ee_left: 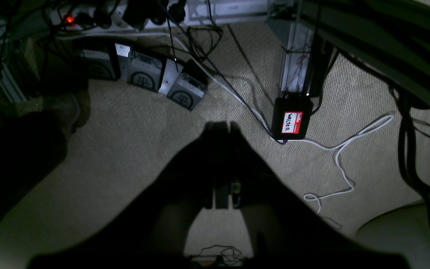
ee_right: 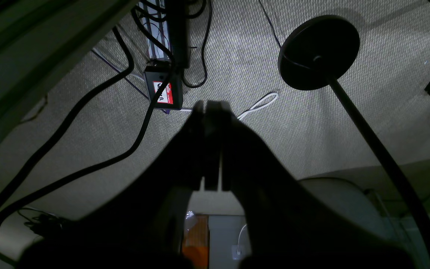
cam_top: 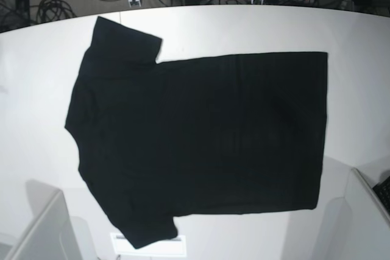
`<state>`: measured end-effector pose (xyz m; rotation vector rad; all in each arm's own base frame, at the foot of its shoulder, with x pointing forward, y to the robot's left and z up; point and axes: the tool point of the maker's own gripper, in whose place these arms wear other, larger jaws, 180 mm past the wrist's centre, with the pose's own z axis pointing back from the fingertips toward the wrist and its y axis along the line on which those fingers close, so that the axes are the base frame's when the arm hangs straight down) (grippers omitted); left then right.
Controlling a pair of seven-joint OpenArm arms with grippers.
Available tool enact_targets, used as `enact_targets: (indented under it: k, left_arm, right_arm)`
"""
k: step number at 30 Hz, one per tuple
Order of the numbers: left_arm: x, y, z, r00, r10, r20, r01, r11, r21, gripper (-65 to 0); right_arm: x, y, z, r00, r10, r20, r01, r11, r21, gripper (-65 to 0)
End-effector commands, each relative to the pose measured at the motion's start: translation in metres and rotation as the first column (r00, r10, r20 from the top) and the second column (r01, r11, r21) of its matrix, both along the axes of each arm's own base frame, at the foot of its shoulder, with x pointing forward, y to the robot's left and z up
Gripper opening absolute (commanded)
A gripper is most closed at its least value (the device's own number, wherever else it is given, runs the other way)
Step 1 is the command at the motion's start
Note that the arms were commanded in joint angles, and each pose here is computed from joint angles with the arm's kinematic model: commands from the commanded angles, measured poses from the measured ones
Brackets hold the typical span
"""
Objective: Fold the T-shirt properly
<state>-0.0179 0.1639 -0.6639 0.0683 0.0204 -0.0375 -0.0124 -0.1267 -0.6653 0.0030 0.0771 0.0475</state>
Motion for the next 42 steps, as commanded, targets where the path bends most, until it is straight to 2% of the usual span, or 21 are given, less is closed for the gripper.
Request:
enact_targets:
  k: [1,7,13,18,27,32,39,42]
  left_arm:
    - [-0.001,0.003,0.0,1.0,0.003,-0.001,-0.003,1.0,0.01,-65.0]
    - [0.004,0.003,0.0,1.0,-0.002,0.029,0.002,1.0,0.007,-65.0]
    - [0.006,0.003,0.0,0.999,-0.003,0.035,0.002,1.0,0.007,-65.0]
    - [0.005,0.003,0.0,0.999,-0.003,0.035,0.002,1.0,0.007,-65.0]
    - [-0.001,0.002,0.001,0.999,-0.006,0.038,0.006,1.0,0.005,-65.0]
    - [-0.02,0.006,0.01,0.986,-0.046,0.159,0.045,0.999,0.006,-65.0]
    - [-0.069,0.032,0.034,0.981,-0.071,0.179,0.065,0.997,0.041,-65.0]
    - [-0.076,0.047,0.053,0.967,-0.11,0.231,0.099,0.993,0.06,-65.0]
  right_arm:
    - [0.002,0.0,0.0,1.0,0.005,0.002,-0.005,1.0,-0.007,-65.0]
    - [0.0,0.0,0.0,1.0,0.005,0.0,-0.005,1.0,-0.007,-65.0]
    - [-0.012,0.0,0.0,1.0,0.005,-0.014,-0.006,1.0,-0.006,-65.0]
    - [-0.007,-0.002,0.001,1.0,0.006,0.014,-0.006,1.0,-0.009,-65.0]
    - [-0.014,-0.003,0.001,1.0,0.005,0.006,-0.005,1.0,-0.01,-65.0]
    - [-0.033,-0.002,0.006,0.999,-0.001,0.047,0.001,1.0,-0.007,-65.0]
    - [-0.069,-0.014,0.03,0.994,0.005,0.112,-0.003,1.0,-0.023,-65.0]
    - [-0.084,-0.013,0.045,0.991,0.009,0.135,-0.006,1.0,-0.022,-65.0]
